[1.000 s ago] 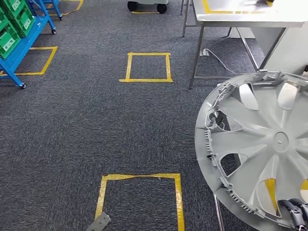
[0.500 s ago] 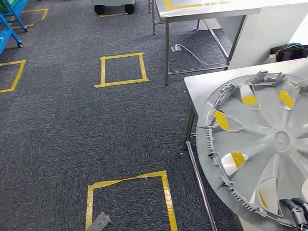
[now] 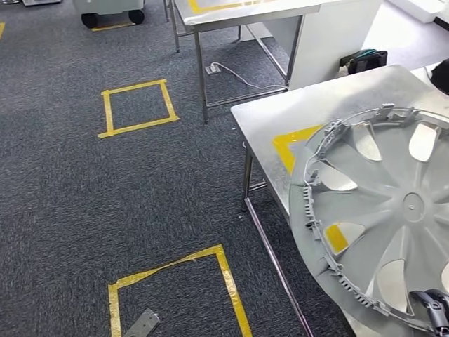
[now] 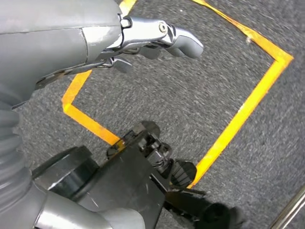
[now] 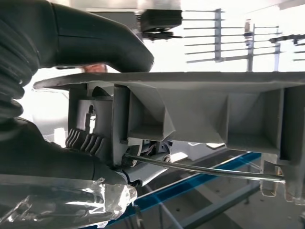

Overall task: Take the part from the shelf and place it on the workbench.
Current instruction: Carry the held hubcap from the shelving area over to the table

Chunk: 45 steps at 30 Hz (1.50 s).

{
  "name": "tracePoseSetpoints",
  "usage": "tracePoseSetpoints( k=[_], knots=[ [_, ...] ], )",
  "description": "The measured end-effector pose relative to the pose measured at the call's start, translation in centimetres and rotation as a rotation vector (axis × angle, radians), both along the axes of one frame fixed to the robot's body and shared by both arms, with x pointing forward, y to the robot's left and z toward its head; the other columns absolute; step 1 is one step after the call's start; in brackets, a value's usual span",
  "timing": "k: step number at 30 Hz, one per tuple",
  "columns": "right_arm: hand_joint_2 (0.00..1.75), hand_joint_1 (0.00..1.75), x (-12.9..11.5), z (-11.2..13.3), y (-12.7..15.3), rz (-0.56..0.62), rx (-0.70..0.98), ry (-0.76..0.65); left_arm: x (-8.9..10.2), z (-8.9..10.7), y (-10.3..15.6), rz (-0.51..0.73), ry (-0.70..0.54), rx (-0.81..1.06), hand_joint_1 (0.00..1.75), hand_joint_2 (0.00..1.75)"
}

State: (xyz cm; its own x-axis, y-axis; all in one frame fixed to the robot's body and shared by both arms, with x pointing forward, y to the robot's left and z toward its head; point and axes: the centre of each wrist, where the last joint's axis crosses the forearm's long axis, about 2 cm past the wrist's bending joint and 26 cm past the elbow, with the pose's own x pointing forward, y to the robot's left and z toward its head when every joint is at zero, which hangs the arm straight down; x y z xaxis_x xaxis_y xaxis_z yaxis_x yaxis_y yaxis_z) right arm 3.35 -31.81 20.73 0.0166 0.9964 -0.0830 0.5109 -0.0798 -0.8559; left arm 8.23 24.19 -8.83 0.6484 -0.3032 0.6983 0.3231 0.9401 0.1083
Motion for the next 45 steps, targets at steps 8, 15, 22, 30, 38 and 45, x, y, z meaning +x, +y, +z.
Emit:
tracePoseSetpoints(
  k=[8, 15, 22, 30, 38, 45],
  knots=[
    [1.75, 1.75, 0.0, 0.1, 0.0, -0.023, 0.012, 0.012, 0.4, 0.2, 0.0, 0.021, -0.008, -0.009, 0.00, 1.75],
    [1.75, 1.75, 0.2, 0.1, 0.0, -0.043, 0.036, 0.049, 0.6, 0.2, -0.2, 0.049, -0.007, -0.037, 0.00, 1.75],
    [1.75, 1.75, 0.5, 0.1, 0.1, -0.017, 0.040, 0.059, 1.1, 0.4, 0.0, 0.063, -0.025, -0.046, 0.00, 1.75],
    [1.75, 1.75, 0.5, 0.1, 0.2, 0.015, 0.037, 0.065, 1.3, 0.4, 0.2, 0.079, -0.034, -0.054, 0.00, 1.75],
    [1.75, 1.75, 0.6, 0.1, 0.3, 0.022, 0.042, 0.066, 1.8, 0.4, 0.5, 0.082, -0.054, -0.068, 0.00, 1.75],
    [1.75, 1.75, 0.7, 0.1, 0.4, 0.024, 0.048, 0.063, 1.6, 0.1, 1.0, 0.093, -0.051, -0.084, 0.00, 1.75]
  ],
)
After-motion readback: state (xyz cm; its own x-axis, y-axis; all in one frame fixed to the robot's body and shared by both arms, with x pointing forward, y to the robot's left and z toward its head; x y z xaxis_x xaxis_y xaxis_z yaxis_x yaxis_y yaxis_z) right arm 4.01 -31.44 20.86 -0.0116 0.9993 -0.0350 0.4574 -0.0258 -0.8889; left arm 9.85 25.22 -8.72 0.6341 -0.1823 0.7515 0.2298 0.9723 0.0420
